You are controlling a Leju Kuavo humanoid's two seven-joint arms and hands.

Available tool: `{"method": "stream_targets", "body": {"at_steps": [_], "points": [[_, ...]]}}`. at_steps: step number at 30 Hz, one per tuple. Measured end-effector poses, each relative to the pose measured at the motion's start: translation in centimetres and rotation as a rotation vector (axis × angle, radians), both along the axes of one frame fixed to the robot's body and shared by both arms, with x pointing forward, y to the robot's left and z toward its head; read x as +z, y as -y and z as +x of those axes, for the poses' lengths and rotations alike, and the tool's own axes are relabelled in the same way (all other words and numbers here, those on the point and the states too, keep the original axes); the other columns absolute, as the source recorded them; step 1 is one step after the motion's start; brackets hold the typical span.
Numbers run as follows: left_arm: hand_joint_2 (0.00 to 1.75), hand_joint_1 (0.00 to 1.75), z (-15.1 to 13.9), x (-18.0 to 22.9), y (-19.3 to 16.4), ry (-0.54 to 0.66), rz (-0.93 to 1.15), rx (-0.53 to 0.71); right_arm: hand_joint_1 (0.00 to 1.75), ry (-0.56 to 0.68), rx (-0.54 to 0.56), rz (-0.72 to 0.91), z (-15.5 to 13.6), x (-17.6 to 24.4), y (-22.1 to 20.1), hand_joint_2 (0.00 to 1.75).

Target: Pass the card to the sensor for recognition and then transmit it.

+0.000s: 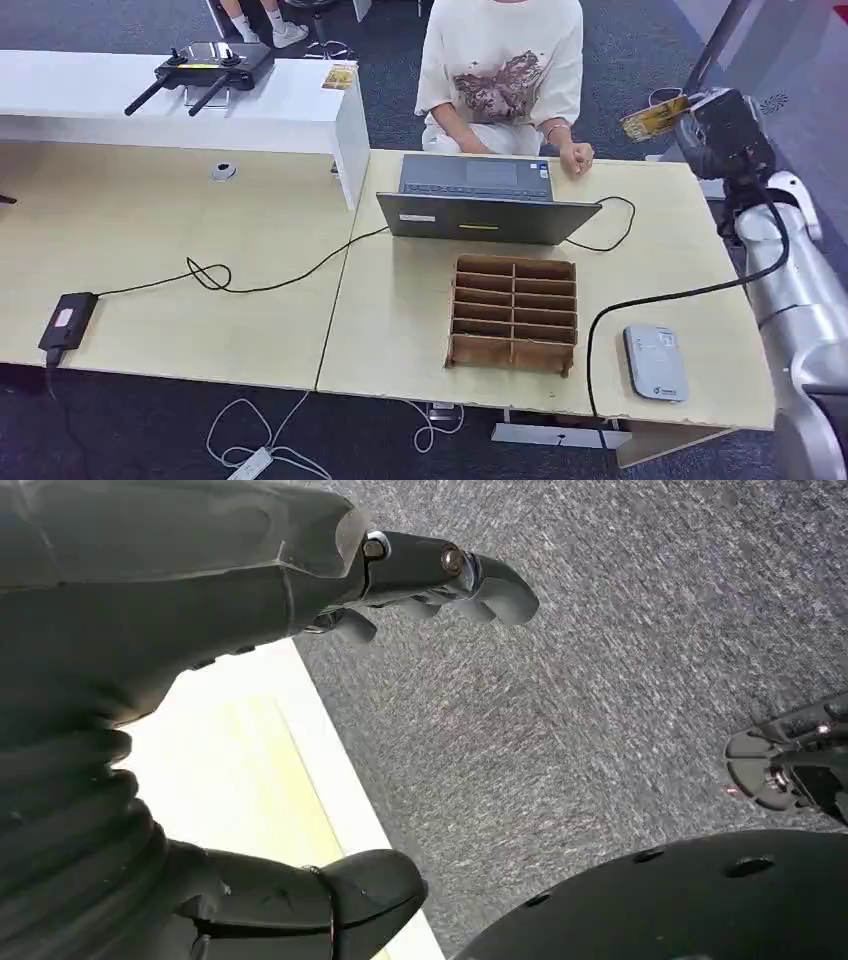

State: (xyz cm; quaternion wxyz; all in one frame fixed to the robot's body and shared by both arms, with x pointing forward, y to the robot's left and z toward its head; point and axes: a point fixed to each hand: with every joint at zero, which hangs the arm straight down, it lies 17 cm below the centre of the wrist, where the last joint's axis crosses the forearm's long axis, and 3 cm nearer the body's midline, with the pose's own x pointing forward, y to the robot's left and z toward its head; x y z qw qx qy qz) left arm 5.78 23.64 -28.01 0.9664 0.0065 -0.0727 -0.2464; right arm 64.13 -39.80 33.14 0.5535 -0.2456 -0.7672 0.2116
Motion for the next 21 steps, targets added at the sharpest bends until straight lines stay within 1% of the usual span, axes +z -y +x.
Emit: {"method": "stream_targets", "body": {"at_steps": [7,15,21], "points": [[1.75,0.00,0.0,0.0,0.0,-0.001,0.000,0.002,1.75,-0.026,0.024,0.130,-0.9,-0.9,2.4,1.75],[1.75,0.00,-0.1,0.0,0.0,-0.003,0.000,0.004,1.75,-0.094,0.051,0.301,-3.5,-5.1,6.3,1.75],[1.75,0.00,-0.3,0.0,0.0,-0.006,0.001,0.000,1.75,-0.142,0.026,0.379,-6.5,-9.1,9.6,1.75]]}}
